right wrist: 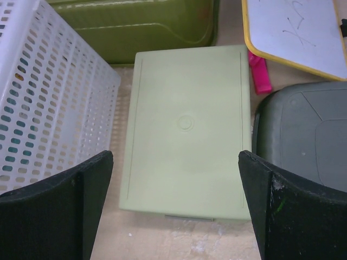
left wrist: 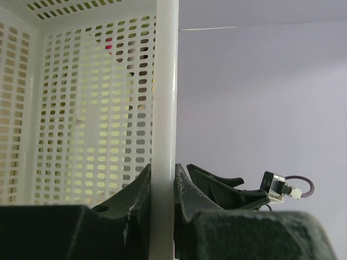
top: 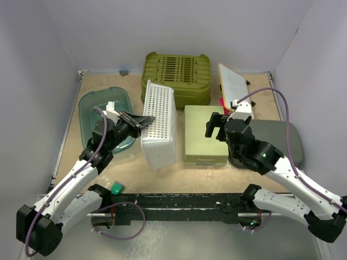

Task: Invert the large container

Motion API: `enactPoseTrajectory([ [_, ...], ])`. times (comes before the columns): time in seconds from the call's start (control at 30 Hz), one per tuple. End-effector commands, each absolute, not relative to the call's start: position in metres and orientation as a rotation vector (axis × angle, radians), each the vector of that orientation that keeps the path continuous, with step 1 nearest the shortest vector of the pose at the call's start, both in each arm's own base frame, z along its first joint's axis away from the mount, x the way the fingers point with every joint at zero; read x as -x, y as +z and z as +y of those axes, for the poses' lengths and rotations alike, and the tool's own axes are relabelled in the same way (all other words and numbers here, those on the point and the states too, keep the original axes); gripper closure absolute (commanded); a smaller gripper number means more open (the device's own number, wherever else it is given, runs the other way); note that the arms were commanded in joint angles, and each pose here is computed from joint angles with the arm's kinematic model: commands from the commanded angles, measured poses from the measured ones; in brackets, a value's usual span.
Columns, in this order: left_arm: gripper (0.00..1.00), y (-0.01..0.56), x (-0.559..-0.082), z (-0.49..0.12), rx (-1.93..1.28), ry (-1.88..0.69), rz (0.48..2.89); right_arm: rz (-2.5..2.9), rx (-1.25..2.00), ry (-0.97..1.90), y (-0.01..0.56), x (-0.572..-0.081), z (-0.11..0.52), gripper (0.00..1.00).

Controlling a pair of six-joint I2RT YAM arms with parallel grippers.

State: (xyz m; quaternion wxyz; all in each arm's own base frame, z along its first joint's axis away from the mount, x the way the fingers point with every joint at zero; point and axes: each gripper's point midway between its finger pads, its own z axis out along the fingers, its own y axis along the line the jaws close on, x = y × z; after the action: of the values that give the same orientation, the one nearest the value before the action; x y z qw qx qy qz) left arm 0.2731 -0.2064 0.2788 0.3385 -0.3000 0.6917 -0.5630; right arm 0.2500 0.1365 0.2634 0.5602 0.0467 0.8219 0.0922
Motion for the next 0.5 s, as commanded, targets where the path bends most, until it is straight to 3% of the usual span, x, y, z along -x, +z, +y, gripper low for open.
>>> enactPoseTrajectory([
  [0.0,1.0,0.331,-0.264,-0.21,0.743,-1.711,1.545,1.914,-0.154,0.174,0.266,-0.259,0.134,0.01],
  [0.3,1.0,0.272,-0.245,-0.193,0.966,-1.734,1.57,1.936,-0.135,0.195,0.259,-0.255,0.137,0.01],
  [0.47,1.0,0.232,-0.241,-0.187,1.031,-1.583,1.709,1.933,-0.126,0.199,0.26,-0.256,0.139,0.01],
])
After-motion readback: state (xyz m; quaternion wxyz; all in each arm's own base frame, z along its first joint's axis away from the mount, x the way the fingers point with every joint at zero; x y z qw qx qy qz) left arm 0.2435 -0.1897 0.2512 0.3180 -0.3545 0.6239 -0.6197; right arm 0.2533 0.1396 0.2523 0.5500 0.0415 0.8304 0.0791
